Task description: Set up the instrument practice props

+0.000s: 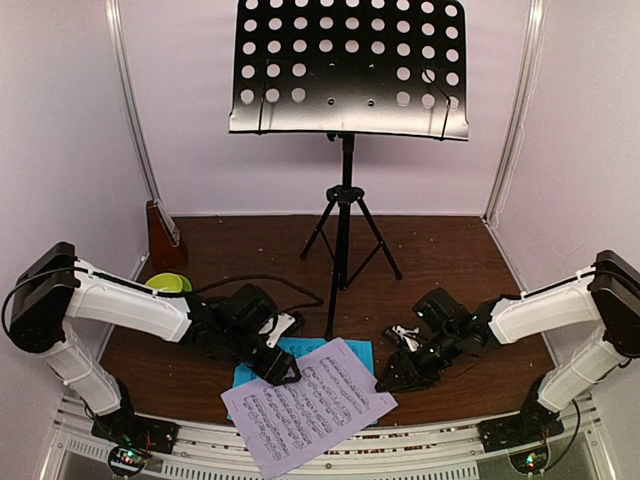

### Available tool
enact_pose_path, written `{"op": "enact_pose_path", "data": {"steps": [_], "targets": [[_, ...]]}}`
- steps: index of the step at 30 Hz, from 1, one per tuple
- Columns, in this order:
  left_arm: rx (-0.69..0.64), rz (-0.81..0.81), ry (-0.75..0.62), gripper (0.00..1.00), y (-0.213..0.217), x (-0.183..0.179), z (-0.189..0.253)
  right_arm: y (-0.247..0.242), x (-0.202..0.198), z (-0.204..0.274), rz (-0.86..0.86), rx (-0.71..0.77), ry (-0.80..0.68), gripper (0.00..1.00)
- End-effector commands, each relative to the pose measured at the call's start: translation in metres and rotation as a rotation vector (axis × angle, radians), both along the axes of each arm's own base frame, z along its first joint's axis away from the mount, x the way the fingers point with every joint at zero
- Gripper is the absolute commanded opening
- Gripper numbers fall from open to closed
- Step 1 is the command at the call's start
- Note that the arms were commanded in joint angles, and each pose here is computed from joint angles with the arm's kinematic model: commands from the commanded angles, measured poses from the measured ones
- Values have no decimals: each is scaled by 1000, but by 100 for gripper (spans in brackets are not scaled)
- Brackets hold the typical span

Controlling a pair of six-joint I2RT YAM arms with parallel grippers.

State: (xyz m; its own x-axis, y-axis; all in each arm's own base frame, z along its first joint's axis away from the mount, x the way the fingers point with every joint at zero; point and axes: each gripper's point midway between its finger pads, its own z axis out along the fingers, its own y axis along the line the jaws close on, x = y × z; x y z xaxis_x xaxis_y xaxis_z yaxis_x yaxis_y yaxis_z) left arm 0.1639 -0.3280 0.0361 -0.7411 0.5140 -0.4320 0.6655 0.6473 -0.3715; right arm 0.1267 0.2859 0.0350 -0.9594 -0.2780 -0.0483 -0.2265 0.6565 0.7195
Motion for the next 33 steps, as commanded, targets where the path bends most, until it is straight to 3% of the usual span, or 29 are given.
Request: {"op": "enact_pose_path", "data": {"steps": [1,9,15,23,33], "targets": [[-44,-1,-25,62,-21,6,8,7,-3,-8,17,-12,21,52],[-45,1,-36,61,-28,7,8,11,-3,-11,1,11,38,26],[-54,10,-50,61,-30,11,13,14,5,1,-4,29,-18,0],[-156,4,-195,68,-31,21,70,8,31,79,60,67,-390,0],[-265,-39,-466,74,-11,27,151,-23,25,178,293,65,-847,0]]}}
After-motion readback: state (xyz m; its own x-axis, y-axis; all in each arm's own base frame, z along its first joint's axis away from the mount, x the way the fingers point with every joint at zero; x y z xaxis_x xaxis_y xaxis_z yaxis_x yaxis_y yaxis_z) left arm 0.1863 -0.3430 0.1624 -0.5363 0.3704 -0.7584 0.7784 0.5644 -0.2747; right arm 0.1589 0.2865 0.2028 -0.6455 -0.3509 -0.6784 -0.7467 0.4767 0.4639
